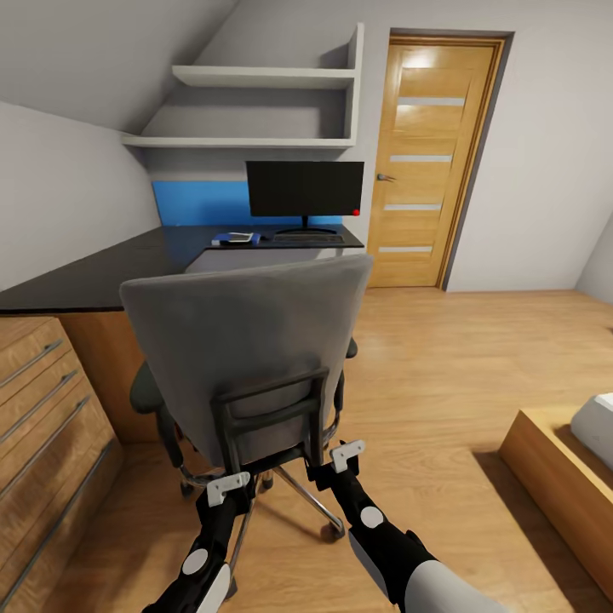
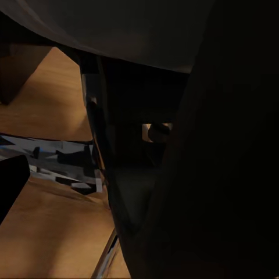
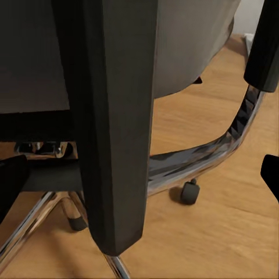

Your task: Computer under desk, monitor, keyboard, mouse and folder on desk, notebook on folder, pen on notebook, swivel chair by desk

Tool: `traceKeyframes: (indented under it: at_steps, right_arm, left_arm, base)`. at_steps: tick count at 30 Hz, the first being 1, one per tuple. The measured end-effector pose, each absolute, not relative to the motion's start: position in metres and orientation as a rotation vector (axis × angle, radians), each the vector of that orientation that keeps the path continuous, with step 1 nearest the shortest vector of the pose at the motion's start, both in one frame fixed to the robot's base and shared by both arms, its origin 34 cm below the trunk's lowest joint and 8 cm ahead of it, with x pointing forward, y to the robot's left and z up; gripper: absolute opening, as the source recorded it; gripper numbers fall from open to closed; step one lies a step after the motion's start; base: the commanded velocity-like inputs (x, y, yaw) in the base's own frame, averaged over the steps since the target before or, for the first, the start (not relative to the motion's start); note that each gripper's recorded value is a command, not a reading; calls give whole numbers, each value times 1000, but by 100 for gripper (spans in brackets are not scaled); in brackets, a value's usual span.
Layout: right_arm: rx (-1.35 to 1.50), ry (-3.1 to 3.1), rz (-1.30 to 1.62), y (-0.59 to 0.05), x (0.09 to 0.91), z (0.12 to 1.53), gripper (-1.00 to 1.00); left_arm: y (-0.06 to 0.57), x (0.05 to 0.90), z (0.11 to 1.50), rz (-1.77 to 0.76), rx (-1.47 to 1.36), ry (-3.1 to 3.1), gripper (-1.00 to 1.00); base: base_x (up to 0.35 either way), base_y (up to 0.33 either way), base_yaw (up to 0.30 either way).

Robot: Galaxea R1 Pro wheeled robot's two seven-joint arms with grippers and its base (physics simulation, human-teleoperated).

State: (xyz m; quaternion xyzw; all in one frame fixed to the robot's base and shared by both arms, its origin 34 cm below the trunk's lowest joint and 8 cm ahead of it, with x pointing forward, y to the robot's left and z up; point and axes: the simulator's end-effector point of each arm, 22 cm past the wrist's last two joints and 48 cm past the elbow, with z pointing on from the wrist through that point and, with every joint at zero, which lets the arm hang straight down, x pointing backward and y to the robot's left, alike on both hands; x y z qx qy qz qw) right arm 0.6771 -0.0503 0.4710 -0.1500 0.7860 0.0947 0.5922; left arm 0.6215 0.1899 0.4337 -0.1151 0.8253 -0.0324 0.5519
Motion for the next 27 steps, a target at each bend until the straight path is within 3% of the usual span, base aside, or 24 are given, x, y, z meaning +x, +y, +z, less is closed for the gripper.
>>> traceKeyframes:
  at_steps: [10, 27]
  right_arm:
    - [-347, 1840, 218, -52, 675, 467, 100]
    - [-348, 1841, 218, -52, 675, 466, 100]
  left_arm:
    - [190, 621, 434, -77, -272, 1952, 100]
    - [190, 621, 434, -77, -271, 1952, 100]
  base:
    - [54, -21, 0]
    - [201, -137, 0]
